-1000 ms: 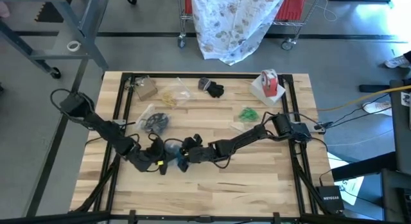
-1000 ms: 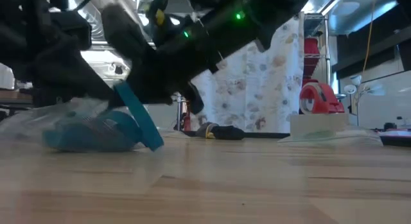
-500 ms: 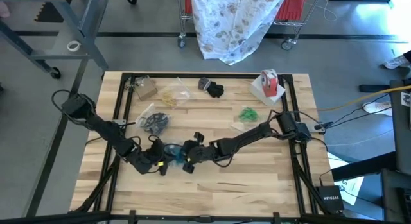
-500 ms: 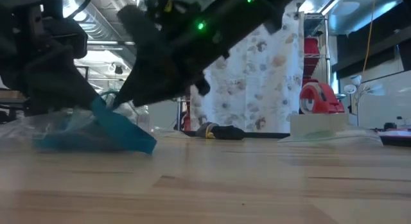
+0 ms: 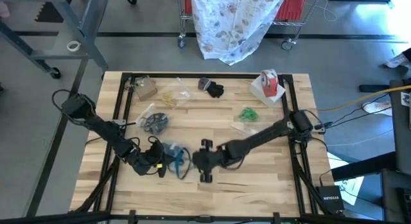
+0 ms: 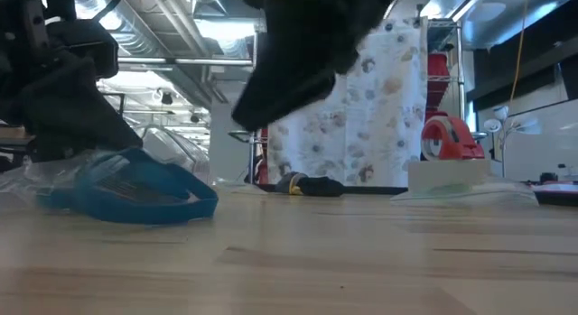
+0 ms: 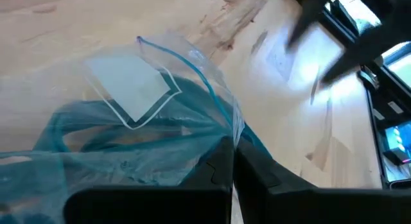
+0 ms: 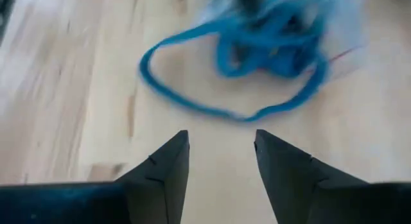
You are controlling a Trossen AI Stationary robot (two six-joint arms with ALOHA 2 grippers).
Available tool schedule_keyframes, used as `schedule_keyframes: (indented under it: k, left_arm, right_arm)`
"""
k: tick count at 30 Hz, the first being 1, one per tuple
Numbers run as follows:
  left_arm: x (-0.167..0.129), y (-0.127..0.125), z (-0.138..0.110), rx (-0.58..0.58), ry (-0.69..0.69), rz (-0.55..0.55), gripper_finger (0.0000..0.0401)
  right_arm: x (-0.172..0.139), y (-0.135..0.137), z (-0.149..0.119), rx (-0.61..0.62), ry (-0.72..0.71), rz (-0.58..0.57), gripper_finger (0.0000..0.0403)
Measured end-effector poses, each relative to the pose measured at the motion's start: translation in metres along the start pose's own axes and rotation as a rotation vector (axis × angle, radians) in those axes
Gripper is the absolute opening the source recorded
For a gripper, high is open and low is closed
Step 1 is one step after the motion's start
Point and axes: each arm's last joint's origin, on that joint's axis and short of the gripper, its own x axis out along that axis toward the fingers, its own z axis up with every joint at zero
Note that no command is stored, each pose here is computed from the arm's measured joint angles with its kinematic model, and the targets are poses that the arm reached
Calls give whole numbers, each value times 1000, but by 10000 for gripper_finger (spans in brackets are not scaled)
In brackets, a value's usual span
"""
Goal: Sort rubber bands
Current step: Put the blue rubber band into the transparent zip bag
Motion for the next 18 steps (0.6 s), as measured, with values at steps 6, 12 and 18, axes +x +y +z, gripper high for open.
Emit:
schedule_keyframes:
  k: [6, 12, 18]
  left_arm:
    - [0, 0, 0, 2, -1, 1, 0]
    - [0, 0, 0, 4, 0, 2, 0]
    - [2, 1, 2, -2, -6, 8, 0]
  right_arm:
    - [42, 17, -24, -66, -27, -84, 169]
    - [70, 18, -31, -349, -88, -156, 169]
    - [83, 10, -30, -528, -120, -242, 169]
